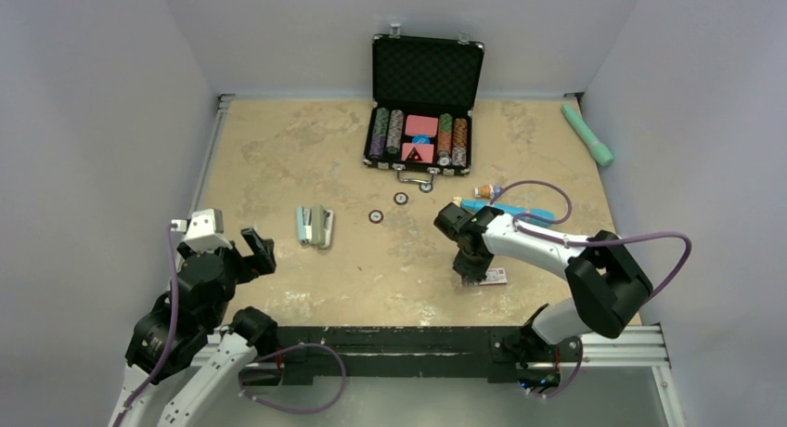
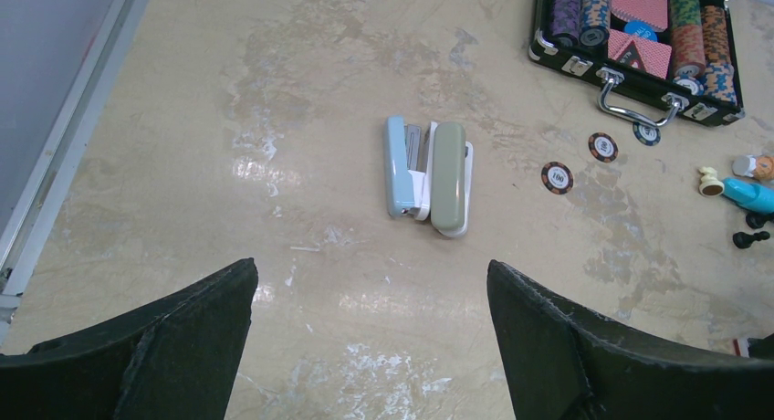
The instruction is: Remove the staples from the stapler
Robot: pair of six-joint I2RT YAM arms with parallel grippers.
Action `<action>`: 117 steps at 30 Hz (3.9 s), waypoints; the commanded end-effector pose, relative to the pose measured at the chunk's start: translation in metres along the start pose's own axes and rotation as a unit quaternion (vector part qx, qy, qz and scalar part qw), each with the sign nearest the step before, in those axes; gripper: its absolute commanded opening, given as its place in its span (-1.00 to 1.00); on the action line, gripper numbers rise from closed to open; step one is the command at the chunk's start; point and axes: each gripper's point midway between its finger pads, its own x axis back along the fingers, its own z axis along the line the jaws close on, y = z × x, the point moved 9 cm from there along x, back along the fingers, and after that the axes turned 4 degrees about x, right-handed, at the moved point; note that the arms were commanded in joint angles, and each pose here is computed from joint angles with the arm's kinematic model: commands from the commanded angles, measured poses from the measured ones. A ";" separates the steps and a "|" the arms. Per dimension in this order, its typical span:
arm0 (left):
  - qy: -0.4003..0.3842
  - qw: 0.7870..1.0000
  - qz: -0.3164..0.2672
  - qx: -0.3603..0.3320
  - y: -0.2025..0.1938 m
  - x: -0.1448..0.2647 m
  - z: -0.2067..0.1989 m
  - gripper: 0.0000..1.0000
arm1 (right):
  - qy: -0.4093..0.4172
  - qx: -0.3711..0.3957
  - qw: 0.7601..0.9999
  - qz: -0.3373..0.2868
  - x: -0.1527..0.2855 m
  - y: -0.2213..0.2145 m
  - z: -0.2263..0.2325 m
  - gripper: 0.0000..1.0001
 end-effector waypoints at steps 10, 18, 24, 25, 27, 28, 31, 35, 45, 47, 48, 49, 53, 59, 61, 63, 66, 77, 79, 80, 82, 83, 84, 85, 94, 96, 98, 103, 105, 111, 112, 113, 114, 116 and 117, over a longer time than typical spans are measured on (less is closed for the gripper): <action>0.000 1.000 -0.008 0.001 0.005 0.000 -0.002 0.98 | 0.054 0.005 0.998 -0.025 0.033 0.012 0.009 -0.42; 0.001 1.000 -0.007 0.001 0.005 0.000 -0.002 0.98 | 0.118 0.022 0.991 -0.061 0.062 0.028 0.022 -0.44; -0.004 1.000 -0.002 -0.003 0.004 -0.001 -0.003 0.98 | 0.195 0.048 0.975 -0.092 0.082 0.045 0.043 -0.50; -0.004 1.000 -0.001 -0.004 0.004 -0.001 -0.003 0.97 | 0.199 0.040 0.974 -0.097 0.084 0.050 0.043 -0.48; -0.004 1.000 0.000 -0.004 0.004 -0.002 -0.004 0.98 | 0.199 0.023 0.975 -0.100 0.086 0.060 0.039 -0.41; -0.004 1.000 0.001 -0.005 0.004 -0.002 -0.004 0.97 | 0.197 0.014 0.975 -0.100 0.086 0.065 0.037 -0.35; -0.006 1.000 0.004 -0.007 0.004 -0.003 -0.005 0.98 | 0.193 -0.004 0.976 -0.106 0.083 0.080 0.027 -0.08; -0.012 1.000 0.010 -0.013 0.003 -0.005 -0.008 0.99 | 0.168 -0.025 0.980 -0.104 0.070 0.099 0.008 0.24; -0.033 0.997 0.051 -0.040 -0.001 -0.014 -0.018 0.96 | 0.154 -0.155 0.970 -0.105 0.056 0.111 -0.049 0.01; -0.043 0.996 0.065 -0.050 0.000 -0.017 -0.023 0.93 | 0.176 -0.160 0.965 -0.106 0.062 0.109 -0.052 -0.07; -0.051 0.995 0.074 -0.051 0.000 -0.017 -0.026 0.91 | 0.186 -0.161 0.963 -0.105 0.065 0.106 -0.053 -0.10; -0.064 0.993 0.085 -0.050 0.001 -0.017 -0.030 0.90 | 0.198 -0.163 0.961 -0.101 0.066 0.104 -0.053 -0.11; -0.136 0.978 0.156 -0.015 -0.006 -0.022 -0.056 0.81 | 0.215 -0.176 0.957 -0.088 0.067 0.097 -0.054 -0.11; -0.198 0.947 0.248 0.043 -0.032 -0.049 -0.094 0.76 | 0.185 -0.220 0.952 -0.106 0.071 0.103 -0.058 -0.10; -0.208 0.940 0.270 0.037 -0.038 -0.057 -0.105 0.75 | 0.183 -0.242 0.947 -0.108 0.069 0.104 -0.059 -0.11; -0.221 0.931 0.288 0.029 -0.044 -0.064 -0.116 0.72 | 0.187 -0.263 0.940 -0.112 0.065 0.104 -0.058 -0.17; -0.251 0.917 0.310 0.027 -0.054 -0.076 -0.133 0.69 | 0.183 -0.286 0.934 -0.113 0.057 0.103 -0.057 -0.26; -0.321 0.876 0.358 -0.025 -0.084 -0.119 -0.171 0.60 | 0.041 -0.281 0.956 -0.075 0.009 0.111 -0.051 -0.56; -0.329 0.865 0.378 -0.031 -0.093 -0.124 -0.178 0.57 | 0.021 -0.261 0.964 -0.055 -0.002 0.108 -0.049 -0.60; -0.334 0.859 0.386 -0.035 -0.097 -0.125 -0.182 0.56 | 0.012 -0.253 0.966 -0.044 -0.007 0.106 -0.048 -0.60; -0.341 0.847 0.405 -0.046 -0.107 -0.127 -0.191 0.51 | -0.013 -0.242 0.970 -0.023 -0.018 0.100 -0.049 -0.60; -0.343 0.843 0.412 -0.049 -0.111 -0.128 -0.195 0.49 | -0.024 -0.240 0.970 -0.018 -0.022 0.097 -0.051 -0.60; -0.345 0.839 0.419 -0.050 -0.114 -0.129 -0.200 0.48 | -0.036 -0.242 0.970 -0.015 -0.025 0.094 -0.053 -0.63; -0.351 0.833 0.425 -0.050 -0.118 -0.128 -0.205 0.47 | -0.039 -0.244 0.969 -0.013 -0.027 0.092 -0.054 -0.68; -0.360 0.808 0.465 -0.043 -0.139 -0.135 -0.228 0.36 | -0.116 -0.243 0.961 -0.056 -0.017 0.107 -0.065 -1.00; -0.365 0.802 0.471 -0.046 -0.143 -0.134 -0.232 0.35 | -0.133 -0.234 0.963 -0.034 -0.021 0.105 -0.063 -1.00; -0.368 0.800 0.471 -0.048 -0.145 -0.134 -0.235 0.34 | -0.136 -0.220 0.966 -0.014 -0.026 0.103 -0.060 -1.00; -0.372 0.798 0.470 -0.053 -0.143 -0.134 -0.240 0.34 | -0.089 -0.167 0.982 -0.018 -0.018 0.108 -0.055 -1.00; -0.373 0.800 0.466 -0.056 -0.141 -0.133 -0.239 0.34 | -0.080 -0.163 0.983 -0.021 -0.012 0.105 -0.060 -1.00; -0.366 0.802 0.467 -0.066 -0.141 -0.133 -0.239 0.31 | -0.048 -0.150 0.987 0.009 -0.009 0.088 -0.065 -1.00; -0.362 0.803 0.468 -0.070 -0.142 -0.133 -0.241 0.29 | -0.035 -0.146 0.989 0.009 -0.006 0.087 -0.065 -1.00; -0.362 0.804 0.467 -0.073 -0.141 -0.133 -0.246 0.27 | -0.017 -0.139 0.990 0.001 -0.001 0.090 -0.064 -1.00; -0.361 0.802 0.469 -0.078 -0.142 -0.132 -0.251 0.26 | 0.006 -0.131 0.991 -0.008 0.005 0.094 -0.061 -1.00; -0.360 0.798 0.475 -0.088 -0.143 -0.130 -0.263 0.26 | 0.058 -0.106 0.992 -0.027 0.023 0.104 -0.054 -0.88; -0.363 0.795 0.477 -0.090 -0.143 -0.128 -0.271 0.25 | 0.083 -0.092 0.992 -0.040 0.033 0.111 -0.051 -0.79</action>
